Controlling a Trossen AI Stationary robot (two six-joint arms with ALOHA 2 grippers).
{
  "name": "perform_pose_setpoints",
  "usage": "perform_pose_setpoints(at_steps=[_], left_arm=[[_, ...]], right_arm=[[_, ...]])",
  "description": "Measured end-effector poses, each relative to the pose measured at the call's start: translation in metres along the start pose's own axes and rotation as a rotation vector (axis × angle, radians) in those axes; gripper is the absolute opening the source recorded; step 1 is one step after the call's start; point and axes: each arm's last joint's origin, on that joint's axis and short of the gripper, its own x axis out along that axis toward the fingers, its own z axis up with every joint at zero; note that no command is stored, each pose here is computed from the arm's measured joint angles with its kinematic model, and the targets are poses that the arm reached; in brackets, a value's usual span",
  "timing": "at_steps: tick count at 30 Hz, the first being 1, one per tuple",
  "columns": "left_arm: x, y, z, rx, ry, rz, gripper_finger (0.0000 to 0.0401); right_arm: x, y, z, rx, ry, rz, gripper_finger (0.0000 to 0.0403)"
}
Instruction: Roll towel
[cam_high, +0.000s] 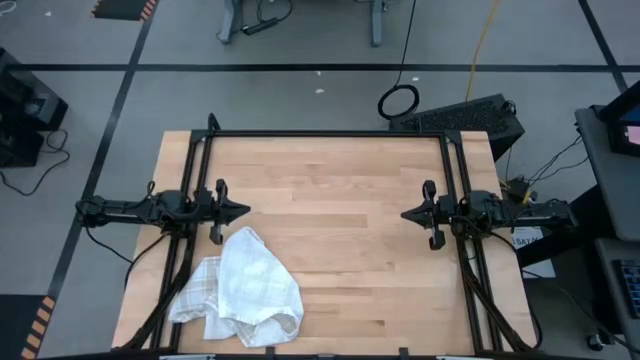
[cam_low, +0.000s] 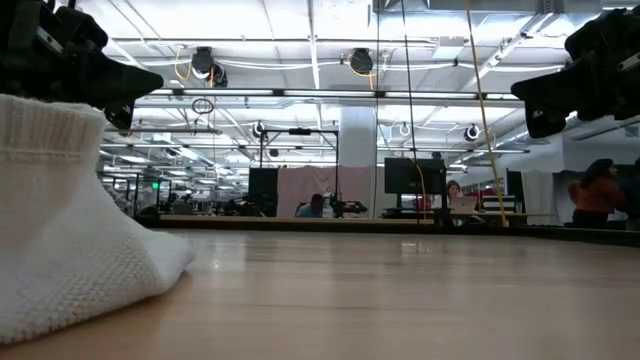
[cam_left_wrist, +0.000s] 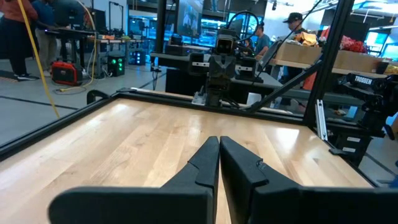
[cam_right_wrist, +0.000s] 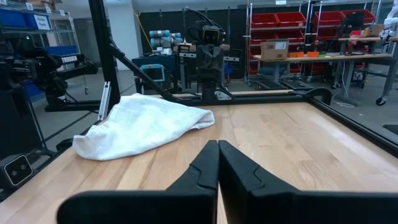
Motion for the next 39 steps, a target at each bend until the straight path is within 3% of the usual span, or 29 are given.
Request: perform_pose_setpoints(at_steps=[25, 32, 36, 39], left_arm=[[0.0000, 0.0000, 0.0004, 0.000, -0.004, 0.001, 0.0022], [0.0000, 0.0009, 0.0018, 0.000, -0.022, 0.035, 0.0022], [0.0003, 0.0015, 0.0015, 0.066, -0.017, 0.056, 0.0022], [-0.0002, 0.0046, 0.0062, 0.088, -0.069, 0.178, 0.0022]], right_arm=[[0.0000, 0.0000, -0.0001, 0.000, 0.000, 0.000, 0.0000], [0.0000, 0.0000, -0.0002, 0.000, 0.001, 0.000, 0.0000], [0.0000, 0.0000, -0.0001, 0.000, 0.001, 0.000, 0.0000], [0.0000, 0.0000, -0.0001, 0.000, 0.001, 0.000, 0.0000]])
